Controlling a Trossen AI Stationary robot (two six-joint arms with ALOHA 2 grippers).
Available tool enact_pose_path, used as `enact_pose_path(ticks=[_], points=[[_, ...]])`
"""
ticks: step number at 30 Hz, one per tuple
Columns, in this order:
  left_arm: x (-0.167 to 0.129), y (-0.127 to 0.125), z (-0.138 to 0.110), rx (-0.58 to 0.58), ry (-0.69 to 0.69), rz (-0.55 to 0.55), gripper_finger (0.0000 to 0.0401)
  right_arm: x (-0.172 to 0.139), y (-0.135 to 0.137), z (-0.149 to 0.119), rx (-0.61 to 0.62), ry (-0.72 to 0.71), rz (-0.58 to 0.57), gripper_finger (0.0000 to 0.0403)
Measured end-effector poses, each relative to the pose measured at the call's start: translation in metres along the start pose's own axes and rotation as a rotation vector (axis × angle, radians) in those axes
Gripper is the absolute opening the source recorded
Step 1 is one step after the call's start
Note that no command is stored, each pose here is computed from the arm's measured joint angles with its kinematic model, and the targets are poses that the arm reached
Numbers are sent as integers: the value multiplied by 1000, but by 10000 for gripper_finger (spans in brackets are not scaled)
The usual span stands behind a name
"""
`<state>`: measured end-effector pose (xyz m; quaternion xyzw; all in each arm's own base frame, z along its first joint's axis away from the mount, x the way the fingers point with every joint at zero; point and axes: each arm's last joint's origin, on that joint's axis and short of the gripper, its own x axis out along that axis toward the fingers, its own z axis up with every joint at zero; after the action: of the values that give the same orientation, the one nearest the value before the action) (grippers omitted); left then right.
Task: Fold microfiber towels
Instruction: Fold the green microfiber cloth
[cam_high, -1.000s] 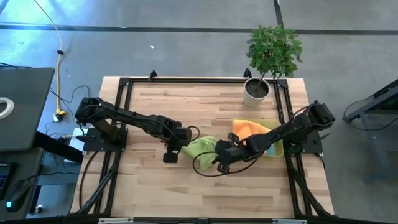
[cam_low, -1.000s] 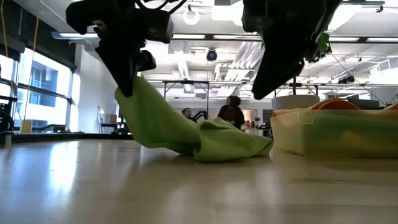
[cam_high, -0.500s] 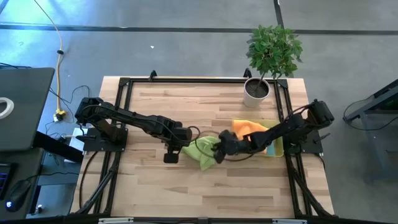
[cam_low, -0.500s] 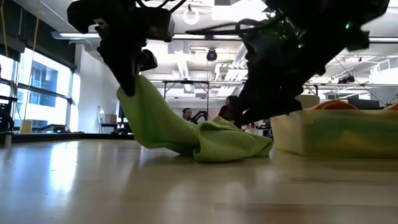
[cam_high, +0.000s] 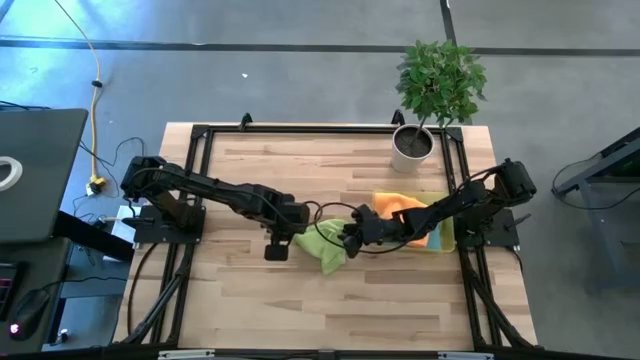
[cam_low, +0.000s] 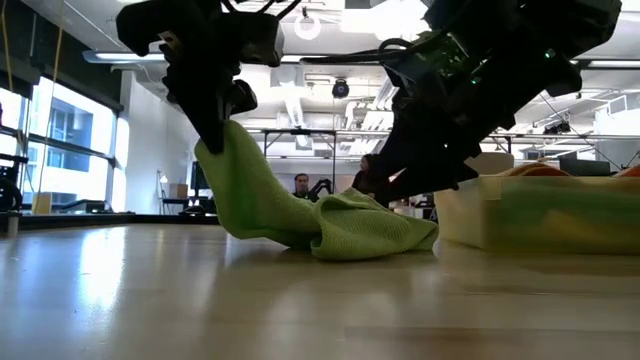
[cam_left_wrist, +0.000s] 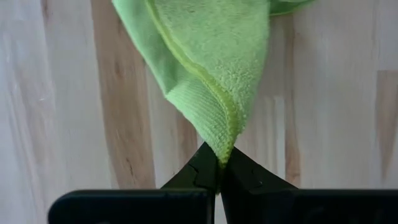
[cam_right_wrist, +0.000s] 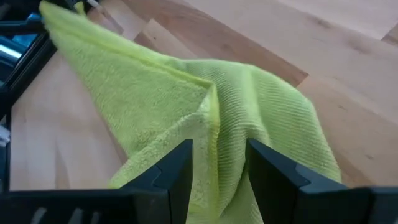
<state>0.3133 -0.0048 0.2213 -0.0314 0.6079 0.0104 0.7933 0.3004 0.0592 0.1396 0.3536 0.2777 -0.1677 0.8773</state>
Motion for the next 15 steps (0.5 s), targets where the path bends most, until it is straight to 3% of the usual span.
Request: enact_pose_path(ticks=[6, 12, 15], points=[[0, 9, 1, -29, -1, 8, 0, 0, 1, -2, 2, 72, 26, 138], [0, 16, 1, -50, -2, 13, 0, -4, 14, 8, -57, 196, -130, 138], [0, 17, 1, -53, -1, 14, 0, -7, 27, 19, -87, 214, -156, 138]])
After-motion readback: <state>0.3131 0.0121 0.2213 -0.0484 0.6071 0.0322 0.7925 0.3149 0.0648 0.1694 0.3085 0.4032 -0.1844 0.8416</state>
